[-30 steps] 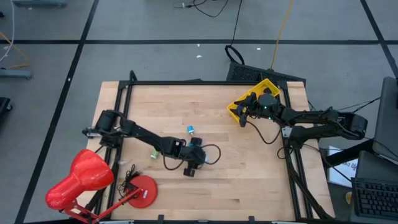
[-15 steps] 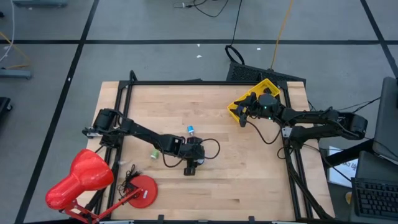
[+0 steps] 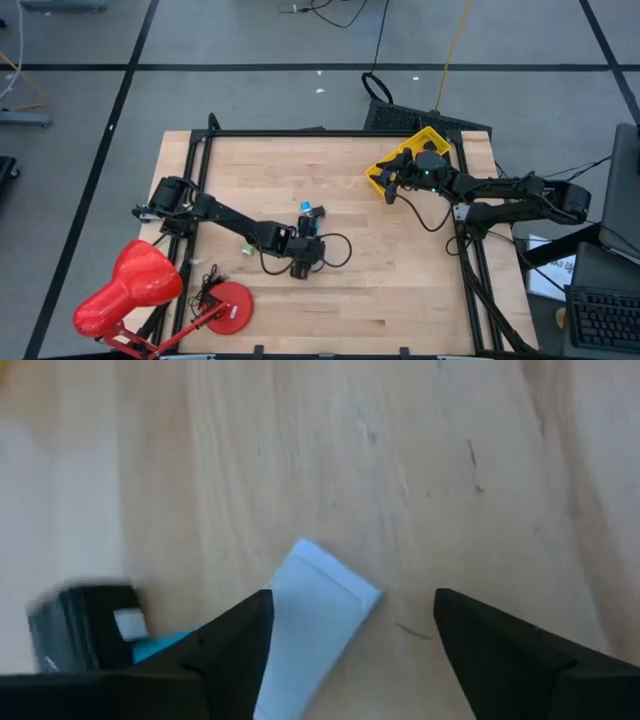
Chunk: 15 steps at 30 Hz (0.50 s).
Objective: Pick & Place Office items
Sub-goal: Put the white digital clock into the bottom yellow basket
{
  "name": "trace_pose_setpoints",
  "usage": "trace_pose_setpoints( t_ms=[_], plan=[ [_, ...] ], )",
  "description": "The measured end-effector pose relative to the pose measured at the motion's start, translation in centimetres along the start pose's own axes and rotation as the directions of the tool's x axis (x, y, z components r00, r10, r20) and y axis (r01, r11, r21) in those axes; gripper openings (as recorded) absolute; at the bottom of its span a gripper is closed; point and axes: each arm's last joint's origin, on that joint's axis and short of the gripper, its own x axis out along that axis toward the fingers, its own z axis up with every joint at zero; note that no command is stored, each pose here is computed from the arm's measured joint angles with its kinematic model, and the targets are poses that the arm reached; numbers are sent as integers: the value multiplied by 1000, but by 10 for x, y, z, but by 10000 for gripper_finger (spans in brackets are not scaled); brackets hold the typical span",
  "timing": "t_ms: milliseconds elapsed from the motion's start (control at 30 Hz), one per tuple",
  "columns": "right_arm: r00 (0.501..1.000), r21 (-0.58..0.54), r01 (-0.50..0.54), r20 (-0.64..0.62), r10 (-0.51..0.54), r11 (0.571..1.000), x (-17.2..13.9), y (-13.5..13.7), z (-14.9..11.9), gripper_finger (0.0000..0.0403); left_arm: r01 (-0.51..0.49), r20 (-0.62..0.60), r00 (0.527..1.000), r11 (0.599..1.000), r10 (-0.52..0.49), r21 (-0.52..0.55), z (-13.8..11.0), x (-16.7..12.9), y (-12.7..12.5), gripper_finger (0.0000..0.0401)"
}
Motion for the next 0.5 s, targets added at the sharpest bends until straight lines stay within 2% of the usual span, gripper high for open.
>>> trace_pose_setpoints(
  t_ms=[100,200,333,500],
  plan=[
    [1000,0,0,0,0,1000,0,0,0,206,-28,-2,1000,993,28,117,0,0,1,292],
    [1000,0,0,0,0,1000,0,0,0,206,-58,-6,998,982,60,178,0,1,5,294],
    [1000,-1,0,0,0,1000,0,0,0,205,-49,7,999,985,48,163,1,0,15,286],
    [1000,-1,0,-1,0,1000,0,0,0,205,84,-12,996,989,-83,118,-4,8,31,271]
  ],
)
